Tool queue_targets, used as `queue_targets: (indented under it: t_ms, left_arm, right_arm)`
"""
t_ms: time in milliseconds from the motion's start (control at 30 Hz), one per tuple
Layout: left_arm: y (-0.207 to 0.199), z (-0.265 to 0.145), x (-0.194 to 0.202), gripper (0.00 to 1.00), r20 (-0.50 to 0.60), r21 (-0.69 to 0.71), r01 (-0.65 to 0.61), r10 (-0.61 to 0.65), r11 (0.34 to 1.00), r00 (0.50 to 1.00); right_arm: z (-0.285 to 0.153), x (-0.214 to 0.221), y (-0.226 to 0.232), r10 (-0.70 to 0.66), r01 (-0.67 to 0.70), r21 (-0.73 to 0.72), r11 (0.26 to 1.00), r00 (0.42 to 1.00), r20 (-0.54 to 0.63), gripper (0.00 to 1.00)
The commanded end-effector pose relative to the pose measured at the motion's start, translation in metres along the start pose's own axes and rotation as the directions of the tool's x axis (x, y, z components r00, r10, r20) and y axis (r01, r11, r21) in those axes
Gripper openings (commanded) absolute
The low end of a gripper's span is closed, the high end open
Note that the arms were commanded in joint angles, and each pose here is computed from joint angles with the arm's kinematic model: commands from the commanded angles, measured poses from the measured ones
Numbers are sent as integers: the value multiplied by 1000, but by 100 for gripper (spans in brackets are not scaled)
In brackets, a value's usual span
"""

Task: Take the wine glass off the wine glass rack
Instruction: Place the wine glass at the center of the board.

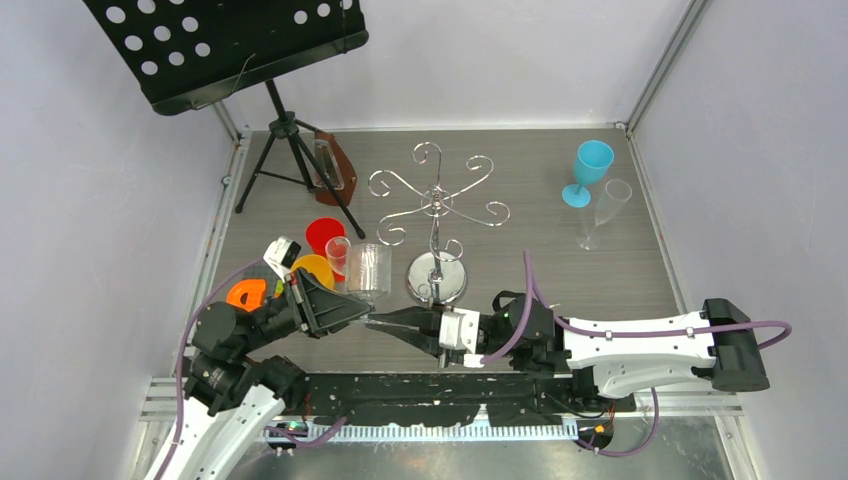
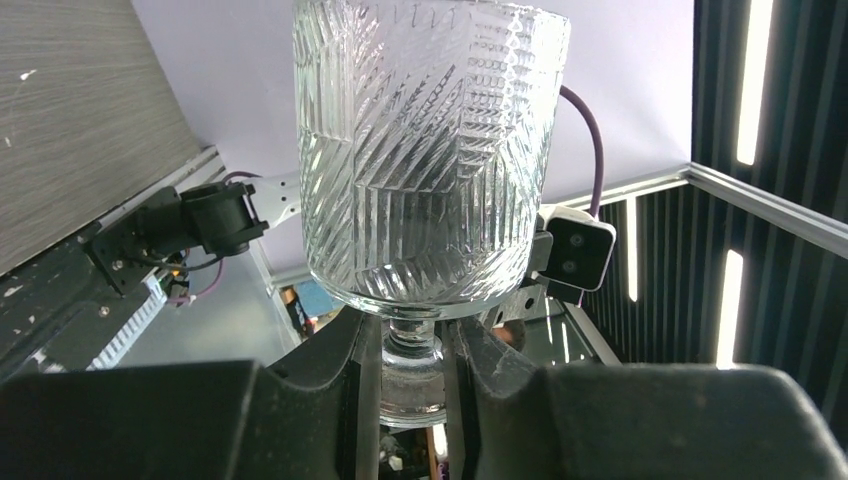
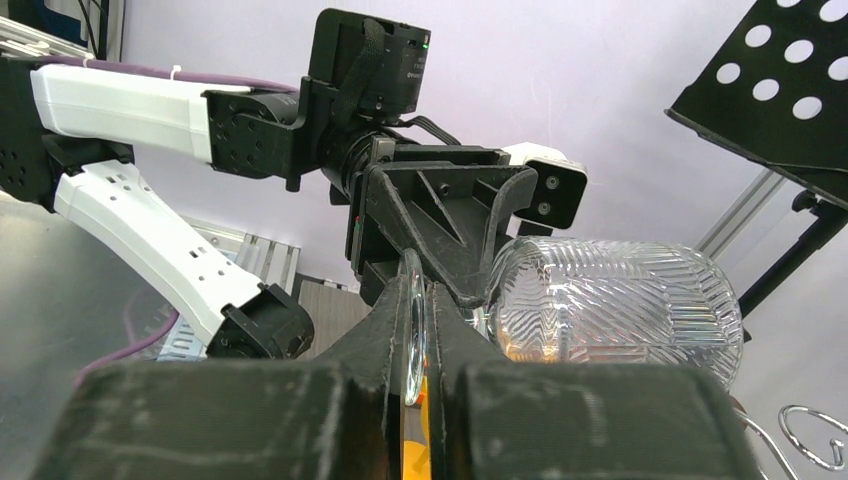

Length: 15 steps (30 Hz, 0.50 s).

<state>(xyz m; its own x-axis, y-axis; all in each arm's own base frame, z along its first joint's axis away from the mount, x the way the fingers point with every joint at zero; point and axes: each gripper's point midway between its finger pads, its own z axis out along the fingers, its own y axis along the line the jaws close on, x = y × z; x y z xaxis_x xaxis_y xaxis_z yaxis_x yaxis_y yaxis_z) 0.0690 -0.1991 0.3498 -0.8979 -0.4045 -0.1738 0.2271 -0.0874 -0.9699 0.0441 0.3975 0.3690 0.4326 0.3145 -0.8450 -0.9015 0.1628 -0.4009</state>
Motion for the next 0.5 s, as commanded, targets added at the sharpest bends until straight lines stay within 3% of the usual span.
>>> queue_targets:
  t_ms: [0, 67, 467]
  left_arm:
    - [-24, 0, 4, 10, -23, 116, -99, 102, 988, 995]
    - [-26, 0, 4, 0, -26, 125, -106, 110, 986, 994]
    - [-31, -2, 11, 0, -51, 136, -234, 242, 963, 969]
  right_arm:
    - [8, -31, -3, 9, -10, 4, 1000, 993, 116, 6]
    - [9, -30, -3, 14, -15, 6, 1000, 994, 112, 6]
    - [5, -26, -12, 40, -44, 56, 997, 996, 83, 8]
